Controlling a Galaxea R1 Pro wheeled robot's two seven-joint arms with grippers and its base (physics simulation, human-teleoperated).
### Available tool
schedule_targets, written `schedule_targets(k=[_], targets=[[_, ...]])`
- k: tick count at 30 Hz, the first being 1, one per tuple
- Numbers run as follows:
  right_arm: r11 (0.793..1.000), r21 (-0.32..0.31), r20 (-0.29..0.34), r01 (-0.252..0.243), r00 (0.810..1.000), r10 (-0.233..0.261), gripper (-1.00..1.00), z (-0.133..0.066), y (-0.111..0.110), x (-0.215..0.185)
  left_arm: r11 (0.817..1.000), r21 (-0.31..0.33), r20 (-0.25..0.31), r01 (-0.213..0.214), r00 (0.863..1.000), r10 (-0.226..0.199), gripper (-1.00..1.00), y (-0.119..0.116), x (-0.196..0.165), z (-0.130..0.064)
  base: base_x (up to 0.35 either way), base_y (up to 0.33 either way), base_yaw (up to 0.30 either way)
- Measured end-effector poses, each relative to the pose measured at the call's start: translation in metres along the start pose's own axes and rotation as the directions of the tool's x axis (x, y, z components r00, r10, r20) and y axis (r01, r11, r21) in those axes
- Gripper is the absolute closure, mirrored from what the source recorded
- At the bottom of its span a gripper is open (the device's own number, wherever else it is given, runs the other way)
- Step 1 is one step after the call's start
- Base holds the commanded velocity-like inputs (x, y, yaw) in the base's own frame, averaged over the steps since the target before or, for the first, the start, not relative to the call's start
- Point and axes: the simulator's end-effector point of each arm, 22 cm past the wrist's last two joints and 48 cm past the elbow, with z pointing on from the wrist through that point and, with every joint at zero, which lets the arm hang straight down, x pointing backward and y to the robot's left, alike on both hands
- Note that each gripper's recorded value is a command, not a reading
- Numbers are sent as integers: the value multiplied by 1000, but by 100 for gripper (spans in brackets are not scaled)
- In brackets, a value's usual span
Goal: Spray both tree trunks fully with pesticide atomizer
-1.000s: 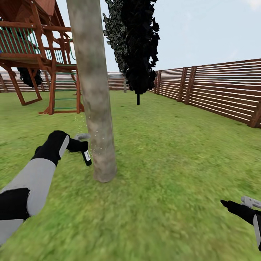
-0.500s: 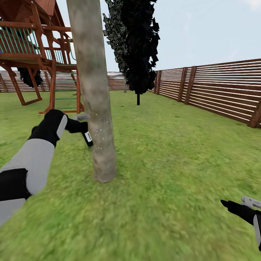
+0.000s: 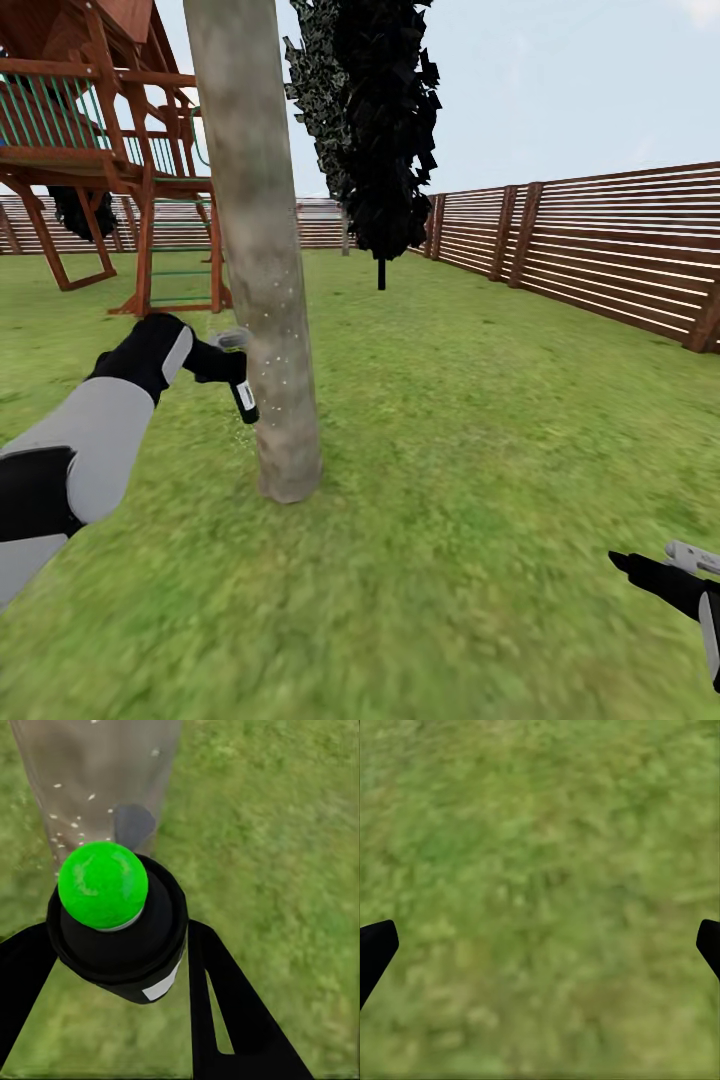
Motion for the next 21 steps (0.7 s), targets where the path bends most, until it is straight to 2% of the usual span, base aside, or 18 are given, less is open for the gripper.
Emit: schedule_targets(k=[3,6,9,12,19,21], targets=[[1000,0,0,1,1000,-1,-100,0,0,0,1000,-4,-46,12,999,-12,100,5,19,11,0,0,0],[1000,-1,0,1,1000,-1,-100,0,0,0,1000,-16,-57,20,998,-21,100,14,24,12,0,0,0],[1000,-1,0,1,1000,-1,-100,0,0,0,996,-81,-40,46,998,-49,100,59,20,-1,0,0,0],[1000,-1,0,1,1000,-1,-100,0,0,0,990,-120,-25,73,997,-77,100,91,18,-13,0,0,0],[1000,0,0,1,1000,-1,-100,0,0,0,991,-120,55,66,997,-59,100,91,-12,-32,0,0,0],[1000,0,0,1,1000,-1,-100,0,0,0,991,-121,57,62,997,-56,100,90,-13,-33,0,0,0]])
